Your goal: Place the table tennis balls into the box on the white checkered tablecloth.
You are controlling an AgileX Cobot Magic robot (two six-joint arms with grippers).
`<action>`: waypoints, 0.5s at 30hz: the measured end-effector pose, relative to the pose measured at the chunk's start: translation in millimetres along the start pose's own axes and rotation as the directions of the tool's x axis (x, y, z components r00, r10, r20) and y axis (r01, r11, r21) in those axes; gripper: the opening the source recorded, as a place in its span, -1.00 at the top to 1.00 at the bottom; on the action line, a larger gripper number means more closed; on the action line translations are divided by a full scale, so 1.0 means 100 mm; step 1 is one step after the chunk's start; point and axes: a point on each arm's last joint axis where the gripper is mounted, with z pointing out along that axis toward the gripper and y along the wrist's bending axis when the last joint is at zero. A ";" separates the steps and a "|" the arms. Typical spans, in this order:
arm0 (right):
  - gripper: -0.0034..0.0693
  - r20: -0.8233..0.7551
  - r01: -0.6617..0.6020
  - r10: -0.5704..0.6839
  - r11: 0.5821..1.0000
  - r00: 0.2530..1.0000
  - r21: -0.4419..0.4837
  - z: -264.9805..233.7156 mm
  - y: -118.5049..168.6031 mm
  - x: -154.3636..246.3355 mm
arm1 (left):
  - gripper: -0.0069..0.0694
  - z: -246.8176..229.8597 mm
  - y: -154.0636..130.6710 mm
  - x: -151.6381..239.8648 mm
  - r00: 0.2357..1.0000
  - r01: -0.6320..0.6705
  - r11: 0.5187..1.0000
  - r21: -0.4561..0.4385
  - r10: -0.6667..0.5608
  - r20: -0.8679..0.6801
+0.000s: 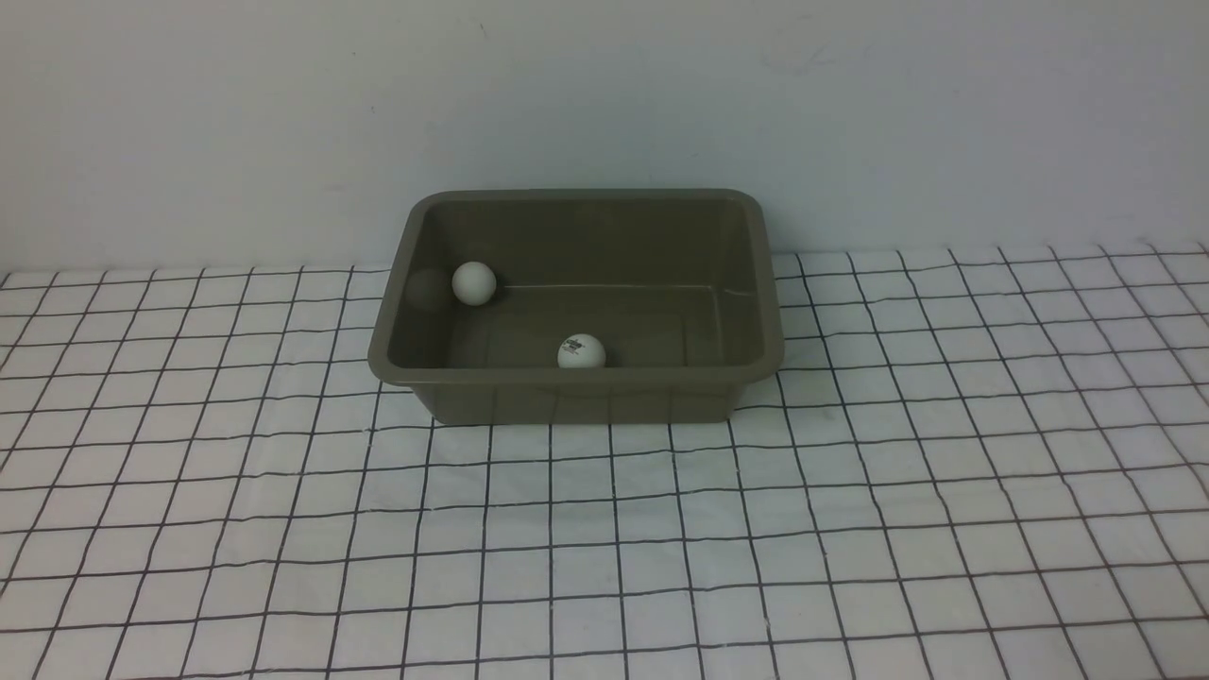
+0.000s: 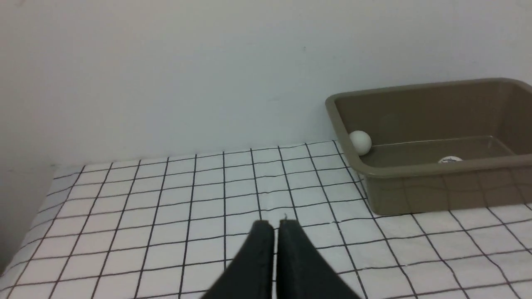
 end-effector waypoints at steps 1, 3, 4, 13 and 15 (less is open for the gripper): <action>0.93 0.000 0.000 0.000 1.000 1.000 0.000 0.00 0.00 0.00 | 0.83 0.04 -0.01 0.08 0.999 0.032 0.999 -0.010 -0.032 0.004; 0.93 0.000 0.000 0.000 1.000 1.000 0.000 0.00 0.00 0.00 | 0.83 0.12 -0.03 0.25 0.996 0.088 0.996 -0.024 -0.088 0.008; 0.93 0.000 0.000 0.000 1.000 1.000 0.000 0.00 0.00 0.00 | 0.83 0.15 -0.03 0.32 0.993 0.119 0.992 -0.029 -0.119 0.008; 0.93 0.000 0.000 0.000 1.000 1.000 0.000 0.00 0.00 0.00 | 0.83 0.21 -0.03 0.51 0.974 0.225 0.973 -0.044 -0.225 0.007; 0.93 0.001 0.000 0.000 1.000 1.000 0.000 0.00 0.00 0.00 | 0.83 0.21 -0.03 0.51 0.974 0.226 0.973 -0.045 -0.226 0.008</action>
